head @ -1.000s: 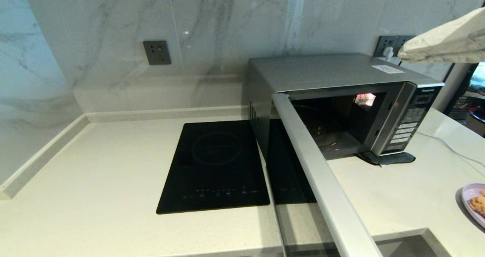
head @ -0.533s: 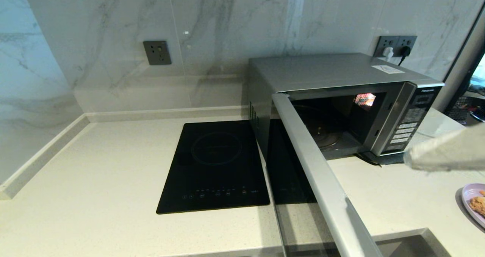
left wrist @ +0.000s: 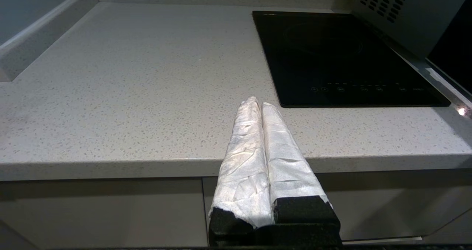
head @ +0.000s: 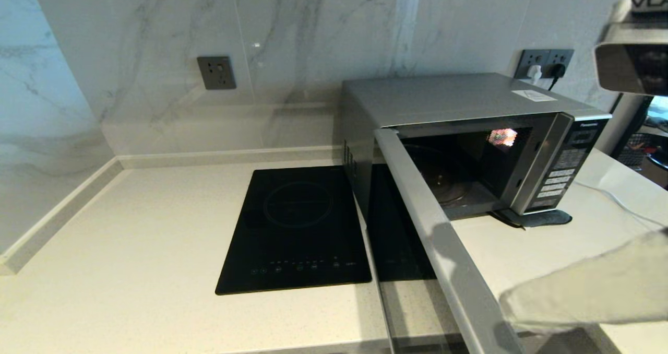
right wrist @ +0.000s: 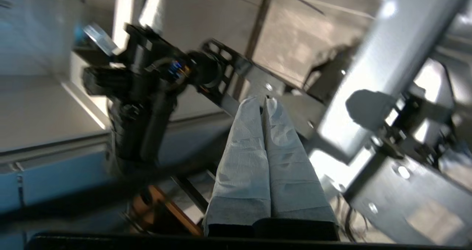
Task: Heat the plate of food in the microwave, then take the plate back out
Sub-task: Close the microwave oven
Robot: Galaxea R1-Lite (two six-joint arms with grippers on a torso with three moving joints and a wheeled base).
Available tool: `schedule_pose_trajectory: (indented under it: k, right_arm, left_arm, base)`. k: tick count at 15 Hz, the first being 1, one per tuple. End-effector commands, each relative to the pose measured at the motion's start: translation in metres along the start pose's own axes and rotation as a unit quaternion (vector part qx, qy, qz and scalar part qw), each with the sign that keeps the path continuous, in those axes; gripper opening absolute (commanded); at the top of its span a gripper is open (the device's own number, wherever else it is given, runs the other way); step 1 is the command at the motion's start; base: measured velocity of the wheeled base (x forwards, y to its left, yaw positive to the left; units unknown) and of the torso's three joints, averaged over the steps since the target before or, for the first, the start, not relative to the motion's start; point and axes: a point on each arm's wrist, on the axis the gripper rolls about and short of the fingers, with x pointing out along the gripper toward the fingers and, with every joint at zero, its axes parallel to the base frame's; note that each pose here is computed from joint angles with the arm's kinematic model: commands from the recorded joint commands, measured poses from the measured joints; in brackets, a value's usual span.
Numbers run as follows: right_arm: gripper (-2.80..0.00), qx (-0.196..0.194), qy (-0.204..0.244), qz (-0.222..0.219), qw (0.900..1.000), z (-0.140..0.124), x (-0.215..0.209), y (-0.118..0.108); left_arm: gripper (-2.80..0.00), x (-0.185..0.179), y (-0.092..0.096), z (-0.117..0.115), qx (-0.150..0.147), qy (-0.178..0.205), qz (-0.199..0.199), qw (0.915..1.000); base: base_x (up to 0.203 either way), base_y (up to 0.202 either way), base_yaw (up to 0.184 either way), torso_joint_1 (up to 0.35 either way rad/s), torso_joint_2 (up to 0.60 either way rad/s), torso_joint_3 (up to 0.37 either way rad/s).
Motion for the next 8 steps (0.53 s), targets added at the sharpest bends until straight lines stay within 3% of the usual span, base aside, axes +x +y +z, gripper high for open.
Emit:
schedule_pose_trajectory:
  k: [1,8]
  right_arm:
    - [-2.80,-0.002,0.001,-0.001,1.000,0.007,0.025,0.008]
    - [-2.80,-0.011,0.010,-0.082,0.996,0.010,0.074,0.005]
  left_arm:
    - [-2.80,0.000,0.000,0.000,0.000,0.000,0.000,1.0000]
    - [-2.80,0.000,0.000,0.000,0.000,0.000,0.000,1.0000]
  base:
    - [0.000,0.000,0.000,0.000,0.00,0.000]
    - [0.000,0.000,0.000,0.000,0.00,0.000]
